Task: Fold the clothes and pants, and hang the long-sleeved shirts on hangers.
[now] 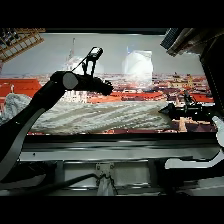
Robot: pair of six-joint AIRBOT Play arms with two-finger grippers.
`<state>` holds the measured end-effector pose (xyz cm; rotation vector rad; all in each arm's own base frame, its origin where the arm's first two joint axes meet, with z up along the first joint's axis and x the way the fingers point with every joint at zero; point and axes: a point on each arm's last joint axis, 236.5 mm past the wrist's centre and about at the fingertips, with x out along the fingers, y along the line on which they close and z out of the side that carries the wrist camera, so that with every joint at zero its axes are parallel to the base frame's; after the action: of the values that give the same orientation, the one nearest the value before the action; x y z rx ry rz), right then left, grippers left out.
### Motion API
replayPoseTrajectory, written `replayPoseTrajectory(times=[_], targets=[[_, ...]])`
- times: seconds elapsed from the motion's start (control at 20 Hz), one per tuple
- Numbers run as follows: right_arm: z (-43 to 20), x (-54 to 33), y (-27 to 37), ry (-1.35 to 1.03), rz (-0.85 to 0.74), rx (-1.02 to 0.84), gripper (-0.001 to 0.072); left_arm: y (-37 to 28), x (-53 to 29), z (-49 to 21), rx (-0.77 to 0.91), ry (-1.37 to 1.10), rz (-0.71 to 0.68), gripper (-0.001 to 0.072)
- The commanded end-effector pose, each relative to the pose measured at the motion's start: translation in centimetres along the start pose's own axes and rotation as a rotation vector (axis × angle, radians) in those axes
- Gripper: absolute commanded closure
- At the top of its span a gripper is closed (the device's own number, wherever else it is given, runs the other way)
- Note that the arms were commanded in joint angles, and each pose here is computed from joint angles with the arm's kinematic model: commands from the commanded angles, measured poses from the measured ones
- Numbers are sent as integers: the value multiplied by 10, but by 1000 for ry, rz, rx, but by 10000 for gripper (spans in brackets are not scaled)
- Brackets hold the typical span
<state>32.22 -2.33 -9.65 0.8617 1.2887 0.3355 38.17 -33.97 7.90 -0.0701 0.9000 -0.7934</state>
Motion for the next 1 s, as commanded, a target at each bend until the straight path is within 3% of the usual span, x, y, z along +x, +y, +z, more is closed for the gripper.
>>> replayPoseTrajectory(times=[0.0, 0.05, 0.15, 0.2, 0.45, 0.7, 0.95], targets=[[-2, 2, 9, 7, 29, 13, 690, -6, 17, 3, -30, -26, -22, 364], [-2, 1, 10, 7, 30, 52, 690, -7, 26, 1, -58, -22, -36, 370], [1, -8, 18, -12, 24, 78, 691, -14, 49, -13, -114, 14, -84, 670], [5, -16, 22, -30, 6, 106, 691, -22, 61, -21, -112, 34, -119, 688], [10, -74, 44, -66, -141, 233, 692, -71, 121, -72, -231, 146, -279, 689], [0, -147, 54, -79, -376, 238, 692, -103, 153, -101, -370, 198, -351, 690], [-16, -185, 86, -20, -410, 244, 692, -128, 171, -109, -447, 192, -390, 690]])
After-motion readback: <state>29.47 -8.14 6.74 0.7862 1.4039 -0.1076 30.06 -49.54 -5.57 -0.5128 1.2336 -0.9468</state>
